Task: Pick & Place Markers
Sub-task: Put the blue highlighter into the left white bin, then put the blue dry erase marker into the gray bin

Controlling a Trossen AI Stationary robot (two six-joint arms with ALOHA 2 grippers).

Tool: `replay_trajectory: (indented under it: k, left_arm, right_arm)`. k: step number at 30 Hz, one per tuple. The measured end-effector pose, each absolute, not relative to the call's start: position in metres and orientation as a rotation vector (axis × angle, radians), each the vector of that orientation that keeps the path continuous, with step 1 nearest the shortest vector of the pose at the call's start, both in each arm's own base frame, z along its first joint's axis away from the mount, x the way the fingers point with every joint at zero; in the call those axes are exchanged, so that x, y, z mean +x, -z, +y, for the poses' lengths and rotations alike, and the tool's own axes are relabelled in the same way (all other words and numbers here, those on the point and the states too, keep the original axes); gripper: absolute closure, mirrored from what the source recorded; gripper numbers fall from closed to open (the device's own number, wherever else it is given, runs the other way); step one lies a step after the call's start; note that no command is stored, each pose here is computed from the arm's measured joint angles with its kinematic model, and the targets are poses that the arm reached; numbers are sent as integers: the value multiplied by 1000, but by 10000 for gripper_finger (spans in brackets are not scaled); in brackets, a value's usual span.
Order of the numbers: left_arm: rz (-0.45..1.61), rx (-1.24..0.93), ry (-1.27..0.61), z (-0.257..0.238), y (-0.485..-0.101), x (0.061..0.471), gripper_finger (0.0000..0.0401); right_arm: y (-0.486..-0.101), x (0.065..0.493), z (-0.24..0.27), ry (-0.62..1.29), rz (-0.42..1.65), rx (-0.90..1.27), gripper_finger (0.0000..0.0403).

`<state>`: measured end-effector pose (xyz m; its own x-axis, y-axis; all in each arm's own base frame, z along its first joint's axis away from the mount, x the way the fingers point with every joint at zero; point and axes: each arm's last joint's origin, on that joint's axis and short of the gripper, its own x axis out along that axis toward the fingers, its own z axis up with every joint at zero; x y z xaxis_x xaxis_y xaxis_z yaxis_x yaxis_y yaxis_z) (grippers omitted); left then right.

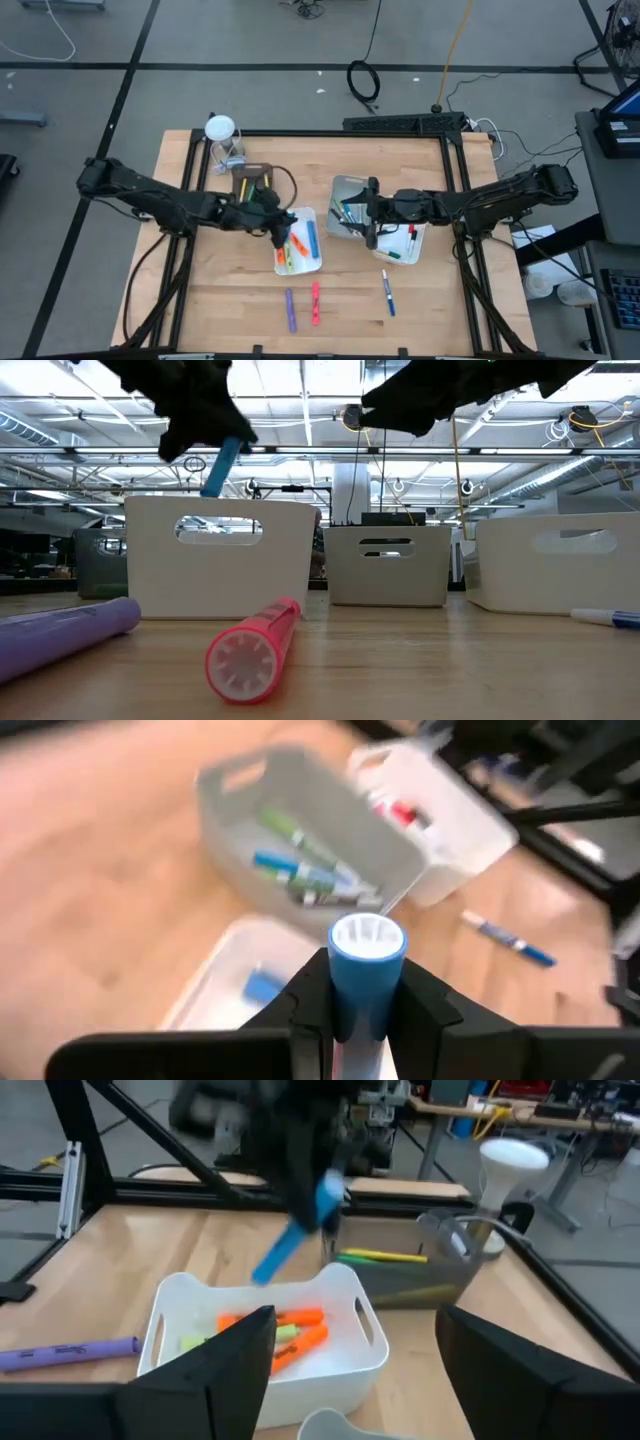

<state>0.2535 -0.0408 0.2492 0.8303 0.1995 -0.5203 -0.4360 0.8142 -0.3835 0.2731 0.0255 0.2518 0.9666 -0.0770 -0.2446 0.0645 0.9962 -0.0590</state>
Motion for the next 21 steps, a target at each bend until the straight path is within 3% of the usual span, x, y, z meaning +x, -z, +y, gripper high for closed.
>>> replay_trajectory:
  k: [6, 14, 21]
  left_arm:
    - [527, -618, -398, -45, -222, 274, 331]
    - [628, -575, -311, -42, -211, 279, 172]
    - [592, -414, -235, -42, -215, 283, 104]
  right_arm:
    - [-253, 272, 25, 69, 247, -68, 153]
    - [-251, 272, 26, 62, 270, -70, 156]
    - [-248, 268, 47, -78, 298, -158, 156]
